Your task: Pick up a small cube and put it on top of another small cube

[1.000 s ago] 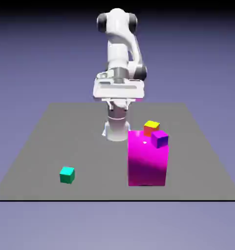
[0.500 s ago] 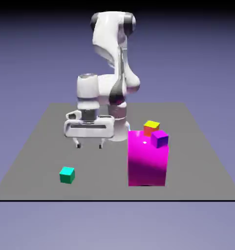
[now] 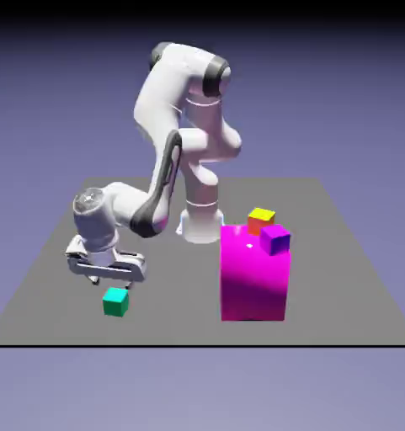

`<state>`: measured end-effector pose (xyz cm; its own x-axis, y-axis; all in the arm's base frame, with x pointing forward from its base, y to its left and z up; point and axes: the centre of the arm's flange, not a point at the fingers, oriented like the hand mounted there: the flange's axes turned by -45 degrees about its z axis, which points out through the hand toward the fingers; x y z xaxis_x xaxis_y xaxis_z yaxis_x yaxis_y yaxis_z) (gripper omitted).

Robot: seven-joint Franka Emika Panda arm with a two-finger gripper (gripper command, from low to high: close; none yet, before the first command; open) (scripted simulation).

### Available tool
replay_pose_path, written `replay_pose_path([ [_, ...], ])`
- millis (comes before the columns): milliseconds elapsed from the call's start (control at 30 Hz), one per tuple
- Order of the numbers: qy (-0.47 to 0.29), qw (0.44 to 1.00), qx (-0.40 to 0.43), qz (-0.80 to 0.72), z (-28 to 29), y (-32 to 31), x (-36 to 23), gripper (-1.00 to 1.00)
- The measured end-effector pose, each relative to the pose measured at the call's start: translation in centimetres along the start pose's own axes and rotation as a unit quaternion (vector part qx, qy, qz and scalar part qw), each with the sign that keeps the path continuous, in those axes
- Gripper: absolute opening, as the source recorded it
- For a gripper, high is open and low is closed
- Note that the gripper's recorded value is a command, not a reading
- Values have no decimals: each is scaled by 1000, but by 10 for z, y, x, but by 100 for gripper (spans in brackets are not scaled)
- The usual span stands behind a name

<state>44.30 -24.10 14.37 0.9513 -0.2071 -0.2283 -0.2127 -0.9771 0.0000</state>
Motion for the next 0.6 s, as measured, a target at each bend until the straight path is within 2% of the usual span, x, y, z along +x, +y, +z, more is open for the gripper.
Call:
replay_pose_path([
  [33, 0, 1000, 0, 0, 17, 0, 0, 0],
  [67, 0, 1000, 0, 1, 19, 0, 0, -100],
  [133, 0, 1000, 0, 1, 19, 0, 0, -100],
  [267, 0, 1000, 1, 0, -48, 0, -4, -100],
  [333, 0, 1000, 1, 1, -50, 0, -5, -100],
  [467, 2, 970, -13, -241, -111, -133, 7, -100],
  [600, 2, 881, -53, -470, -173, -268, -25, -100],
])
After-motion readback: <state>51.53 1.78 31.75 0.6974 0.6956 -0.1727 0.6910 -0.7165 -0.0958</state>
